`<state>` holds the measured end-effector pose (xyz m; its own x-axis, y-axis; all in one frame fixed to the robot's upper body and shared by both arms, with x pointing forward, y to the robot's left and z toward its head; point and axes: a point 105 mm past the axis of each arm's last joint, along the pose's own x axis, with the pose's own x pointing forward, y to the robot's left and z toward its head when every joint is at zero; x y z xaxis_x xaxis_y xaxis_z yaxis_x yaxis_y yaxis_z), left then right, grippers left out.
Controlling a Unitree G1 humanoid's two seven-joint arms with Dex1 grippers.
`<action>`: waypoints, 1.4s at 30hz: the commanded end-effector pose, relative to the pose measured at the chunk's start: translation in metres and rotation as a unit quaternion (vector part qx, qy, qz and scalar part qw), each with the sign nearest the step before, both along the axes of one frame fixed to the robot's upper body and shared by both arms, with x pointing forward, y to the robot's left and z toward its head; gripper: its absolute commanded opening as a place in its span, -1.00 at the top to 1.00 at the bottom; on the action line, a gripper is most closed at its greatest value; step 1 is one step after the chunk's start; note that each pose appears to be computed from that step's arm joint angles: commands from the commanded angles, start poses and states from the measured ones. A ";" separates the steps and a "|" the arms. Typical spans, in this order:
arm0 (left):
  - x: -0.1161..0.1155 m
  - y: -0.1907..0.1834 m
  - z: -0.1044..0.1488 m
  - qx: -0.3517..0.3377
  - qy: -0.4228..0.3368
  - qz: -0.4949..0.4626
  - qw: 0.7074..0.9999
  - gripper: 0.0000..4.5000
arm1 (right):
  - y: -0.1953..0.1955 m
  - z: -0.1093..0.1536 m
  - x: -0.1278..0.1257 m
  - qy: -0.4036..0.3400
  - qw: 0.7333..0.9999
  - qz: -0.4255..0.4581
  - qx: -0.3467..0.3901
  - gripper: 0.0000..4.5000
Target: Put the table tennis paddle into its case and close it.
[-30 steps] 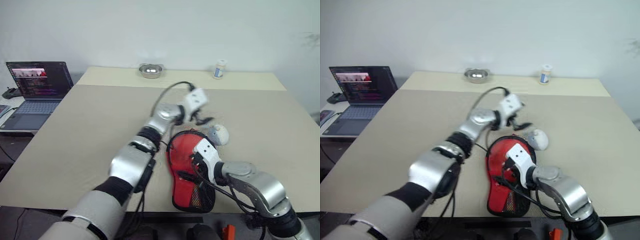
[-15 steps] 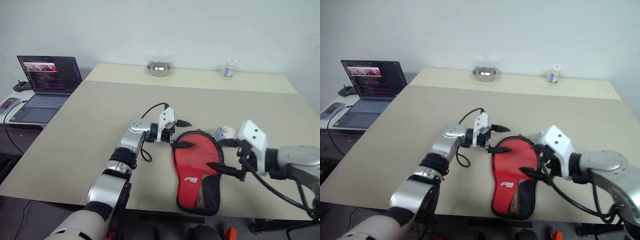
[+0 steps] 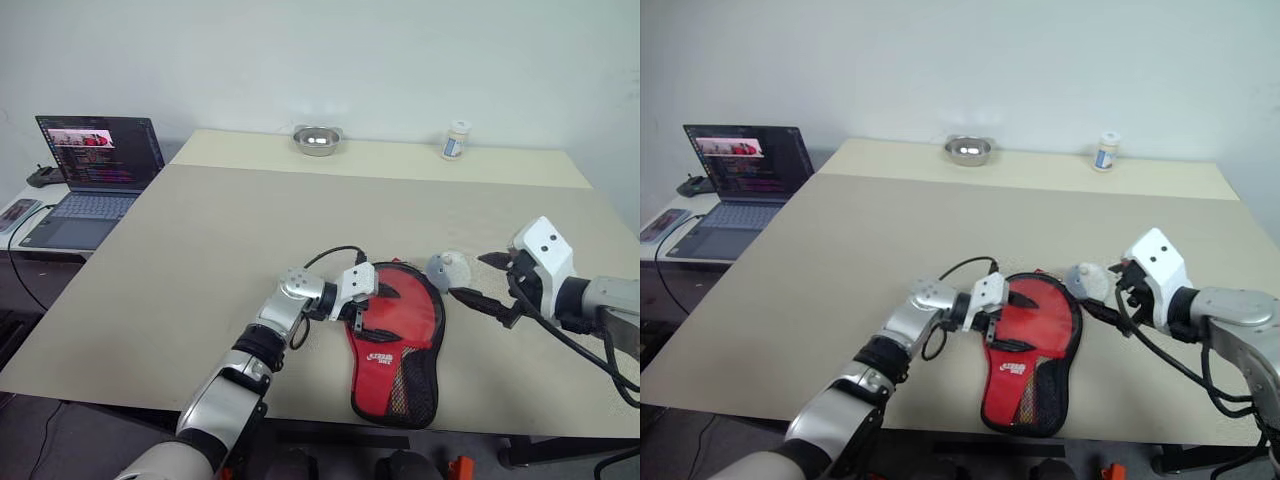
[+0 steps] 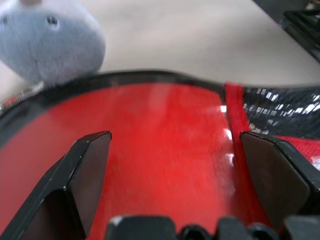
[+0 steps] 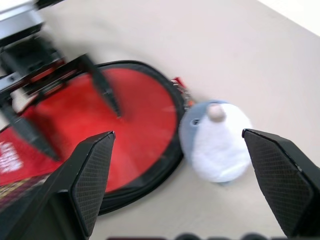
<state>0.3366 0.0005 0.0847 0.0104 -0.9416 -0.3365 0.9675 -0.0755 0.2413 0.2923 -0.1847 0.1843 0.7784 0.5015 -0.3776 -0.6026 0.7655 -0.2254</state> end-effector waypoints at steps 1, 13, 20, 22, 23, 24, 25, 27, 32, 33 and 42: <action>-0.002 -0.002 -0.015 0.019 0.001 0.005 1.000 -0.98 | 0.004 0.005 0.019 -0.036 0.999 -0.027 0.026 -1.00; -0.008 -0.011 -0.009 0.002 0.000 -0.009 1.000 -0.98 | -0.007 -0.037 0.065 -0.006 0.997 -0.075 -0.005 -1.00; -0.007 -0.008 -0.012 0.010 0.000 -0.005 1.000 -0.98 | -0.011 -0.053 0.070 0.010 0.997 -0.075 -0.034 -1.00; -0.007 -0.008 -0.013 0.013 0.000 -0.005 1.000 -1.00 | -0.011 -0.051 0.071 0.007 0.996 -0.078 -0.029 -0.83; -0.006 -0.009 -0.015 0.017 0.001 -0.004 1.000 -1.00 | -0.012 -0.049 0.073 0.003 0.996 -0.084 -0.027 -0.73; -0.006 -0.009 -0.018 0.021 0.002 -0.003 1.000 -1.00 | -0.013 -0.047 0.075 -0.001 0.996 -0.088 -0.025 -0.62; -0.006 -0.009 -0.020 0.024 0.003 -0.002 1.000 -1.00 | -0.013 -0.046 0.076 -0.003 0.996 -0.090 -0.025 -0.43; -0.007 -0.010 -0.024 0.028 0.012 -0.005 1.000 -1.00 | -0.014 -0.046 0.076 -0.005 0.995 -0.095 -0.024 -0.16; -0.017 -0.011 -0.042 0.045 0.032 -0.023 0.998 -1.00 | -0.019 -0.045 0.073 -0.003 0.994 -0.106 -0.028 0.51; -0.015 -0.012 -0.043 0.045 0.031 -0.017 0.998 -1.00 | -0.022 -0.044 0.072 -0.003 0.994 -0.109 -0.030 0.58; -0.016 -0.026 -0.050 0.032 0.081 0.004 0.996 -1.00 | -0.067 -0.059 0.010 0.078 0.985 -0.079 -0.134 0.76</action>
